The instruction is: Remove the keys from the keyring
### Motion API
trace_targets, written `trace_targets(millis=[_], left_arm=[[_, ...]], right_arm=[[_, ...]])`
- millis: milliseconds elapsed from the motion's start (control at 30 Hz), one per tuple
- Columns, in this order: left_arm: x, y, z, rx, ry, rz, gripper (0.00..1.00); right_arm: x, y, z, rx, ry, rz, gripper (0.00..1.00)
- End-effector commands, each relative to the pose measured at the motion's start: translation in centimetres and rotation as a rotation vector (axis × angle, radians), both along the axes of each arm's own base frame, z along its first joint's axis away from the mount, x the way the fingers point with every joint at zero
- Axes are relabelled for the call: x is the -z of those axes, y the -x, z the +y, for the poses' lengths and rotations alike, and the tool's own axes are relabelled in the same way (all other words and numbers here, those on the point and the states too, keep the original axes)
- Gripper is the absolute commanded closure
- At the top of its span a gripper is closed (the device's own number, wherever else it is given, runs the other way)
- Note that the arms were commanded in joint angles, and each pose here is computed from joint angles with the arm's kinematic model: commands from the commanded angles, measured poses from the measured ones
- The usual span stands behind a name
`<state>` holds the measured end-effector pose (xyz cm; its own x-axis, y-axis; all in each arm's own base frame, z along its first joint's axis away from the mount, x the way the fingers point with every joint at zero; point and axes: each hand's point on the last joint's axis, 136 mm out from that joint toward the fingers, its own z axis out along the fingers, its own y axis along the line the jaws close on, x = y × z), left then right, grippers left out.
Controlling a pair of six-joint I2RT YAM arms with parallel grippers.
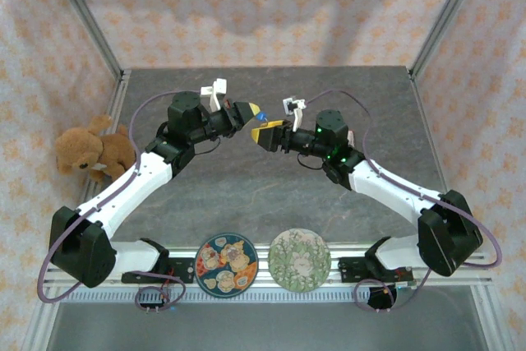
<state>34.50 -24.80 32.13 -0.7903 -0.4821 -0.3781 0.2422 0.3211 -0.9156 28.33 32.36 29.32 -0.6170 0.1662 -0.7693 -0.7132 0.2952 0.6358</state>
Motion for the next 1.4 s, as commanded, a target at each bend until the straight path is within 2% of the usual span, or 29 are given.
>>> trace_targets(millis=[0,133,300,500,767,1000,1167,1367], left_arm=[[-2.0,0.4,0.2,0.011,0.049,-0.055,1.0],[-2.3,0.3,0.3,0.004,0.053,-0.061,1.0],[-2.6,0.3,0.5,-0.006,0.056,-0.071,1.0],[-2.9,0.2,1.0,-0.029,0.064,-0.086,1.0],[-4.2,0.4,0.6,-0.004,0.138,-0.095,1.0],[-5.1,0.4,0.2,0.025,0.222,-0.093,1.0],[-4.6,0.5,0.9,-0.006,0.198,-0.096,1.0],[-4.9,0.2,2.0,-0.049,0.209,-0.113,1.0]], right_arm=[[-3.1,0.8,0.5,-0.057,-0.073,-0.071,0.36],[-3.4,1.2,0.6,-0.077,-0.092,-0.069,0.45],[-3.6,1.4,0.4,-0.076,-0.109,-0.068,0.48],[-3.7,1.9,0.6,-0.109,-0.145,-0.058,0.39],[-4.6,2.2,1.3,-0.144,-0.185,-0.069,0.36],[-5.1,1.2,1.4,-0.108,-0.216,-0.08,0.33],[-5.9,1.4,1.4,-0.124,-0.247,-0.086,0.39],[-5.9,1.6,1.2,-0.118,-0.267,-0.078,0.58]])
